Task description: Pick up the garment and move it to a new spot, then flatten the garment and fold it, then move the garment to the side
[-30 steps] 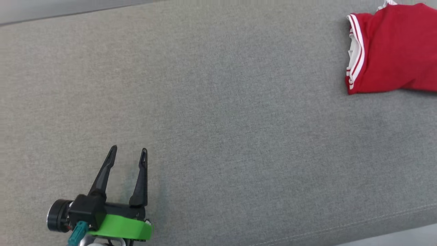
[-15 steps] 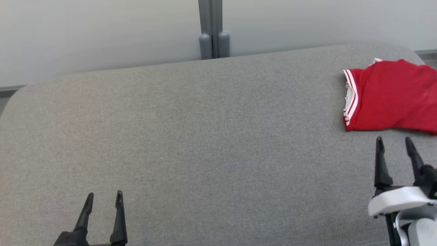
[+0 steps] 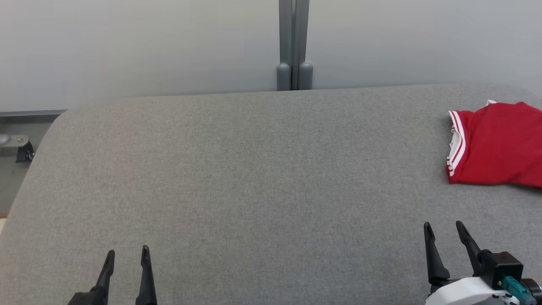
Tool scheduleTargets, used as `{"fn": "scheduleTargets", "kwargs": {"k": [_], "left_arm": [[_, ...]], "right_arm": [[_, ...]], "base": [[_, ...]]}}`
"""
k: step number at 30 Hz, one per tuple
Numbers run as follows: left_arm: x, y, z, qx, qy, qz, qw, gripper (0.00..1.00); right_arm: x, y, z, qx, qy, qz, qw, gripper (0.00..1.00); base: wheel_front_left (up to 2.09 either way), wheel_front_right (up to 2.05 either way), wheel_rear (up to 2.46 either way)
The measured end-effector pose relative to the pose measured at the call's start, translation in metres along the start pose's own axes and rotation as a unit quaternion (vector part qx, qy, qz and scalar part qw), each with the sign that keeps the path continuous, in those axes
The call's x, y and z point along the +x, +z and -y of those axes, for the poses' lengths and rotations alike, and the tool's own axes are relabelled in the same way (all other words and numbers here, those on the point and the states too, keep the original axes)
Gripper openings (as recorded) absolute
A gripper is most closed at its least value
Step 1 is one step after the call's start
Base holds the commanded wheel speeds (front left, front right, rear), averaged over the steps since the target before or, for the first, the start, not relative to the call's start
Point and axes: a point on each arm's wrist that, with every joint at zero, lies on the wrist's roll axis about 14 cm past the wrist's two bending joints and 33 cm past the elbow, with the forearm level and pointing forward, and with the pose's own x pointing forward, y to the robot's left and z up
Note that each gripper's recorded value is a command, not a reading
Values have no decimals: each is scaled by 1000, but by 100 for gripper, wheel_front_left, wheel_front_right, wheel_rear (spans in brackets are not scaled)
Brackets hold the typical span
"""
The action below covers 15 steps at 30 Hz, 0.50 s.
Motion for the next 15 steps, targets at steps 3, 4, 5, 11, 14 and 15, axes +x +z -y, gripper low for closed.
{"fn": "scheduleTargets", "kwargs": {"k": [3,4,5,11,14,15], "left_arm": [[-1,-6,5,-16,-9,-9,1000,0],[-2,-9,6,-17,-10,-14,1000,0],[-4,-14,7,-19,-10,-21,1000,0],[-4,-22,2,-63,7,-41,997,0],[-3,-22,-1,-89,14,-44,995,0],[-2,-22,-1,-97,16,-44,994,0]], "right_arm": [[0,-2,-1,1,1,-3,1000,0],[-1,-5,-1,2,0,-7,1000,0],[-2,-8,-1,4,-1,-13,1000,0],[-4,-16,5,52,-20,-31,998,0],[-4,-17,7,81,-28,-33,996,0],[-3,-17,8,91,-30,-32,995,0]], "base": [[0,0,0],[0,0,0],[0,0,0],[0,0,0],[0,0,0],[0,0,0]]}}
